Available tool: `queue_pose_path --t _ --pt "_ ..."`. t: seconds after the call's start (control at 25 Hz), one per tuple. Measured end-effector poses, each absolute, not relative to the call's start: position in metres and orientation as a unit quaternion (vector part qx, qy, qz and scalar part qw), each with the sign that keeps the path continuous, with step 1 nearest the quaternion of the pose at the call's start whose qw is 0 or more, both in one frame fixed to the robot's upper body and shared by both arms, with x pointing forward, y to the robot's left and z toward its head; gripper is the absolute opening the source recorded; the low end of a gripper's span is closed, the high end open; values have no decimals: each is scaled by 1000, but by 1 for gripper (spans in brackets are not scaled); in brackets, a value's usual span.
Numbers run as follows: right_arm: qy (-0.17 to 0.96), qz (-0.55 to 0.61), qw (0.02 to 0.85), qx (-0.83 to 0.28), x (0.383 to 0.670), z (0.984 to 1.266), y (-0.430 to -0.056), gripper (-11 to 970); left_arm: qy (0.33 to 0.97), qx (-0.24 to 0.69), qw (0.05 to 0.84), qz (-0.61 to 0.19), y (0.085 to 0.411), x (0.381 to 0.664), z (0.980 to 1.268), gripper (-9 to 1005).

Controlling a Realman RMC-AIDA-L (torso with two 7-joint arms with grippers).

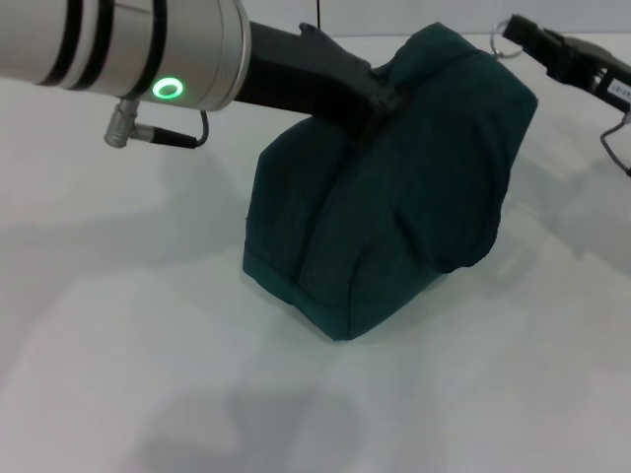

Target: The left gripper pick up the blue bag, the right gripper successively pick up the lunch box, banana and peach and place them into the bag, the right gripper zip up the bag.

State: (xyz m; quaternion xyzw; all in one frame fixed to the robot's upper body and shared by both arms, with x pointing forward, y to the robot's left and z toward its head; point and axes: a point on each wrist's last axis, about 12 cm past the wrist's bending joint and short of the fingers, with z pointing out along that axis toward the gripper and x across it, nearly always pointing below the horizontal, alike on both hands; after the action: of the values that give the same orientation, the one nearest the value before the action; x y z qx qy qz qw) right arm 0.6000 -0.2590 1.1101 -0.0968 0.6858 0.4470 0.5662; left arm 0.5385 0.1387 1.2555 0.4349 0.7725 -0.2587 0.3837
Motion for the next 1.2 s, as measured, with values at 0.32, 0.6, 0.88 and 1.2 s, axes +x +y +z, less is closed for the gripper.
queue_pose_path --t 0.32,0.6,0.88,1.2 --pt "721 422 544 -77 599 1091 -260 110 764 426 404 -267 141 541 1258 43" --pt "711 428 553 -77 595 1093 -265 111 770 410 410 -267 146 549 1252 44" --pt "679 429 591 -78 578 1095 -284 162 770 389 418 -285 155 561 1240 44" --pt "670 428 602 -80 565 1092 -295 295 782 338 409 -326 164 572 1224 116"
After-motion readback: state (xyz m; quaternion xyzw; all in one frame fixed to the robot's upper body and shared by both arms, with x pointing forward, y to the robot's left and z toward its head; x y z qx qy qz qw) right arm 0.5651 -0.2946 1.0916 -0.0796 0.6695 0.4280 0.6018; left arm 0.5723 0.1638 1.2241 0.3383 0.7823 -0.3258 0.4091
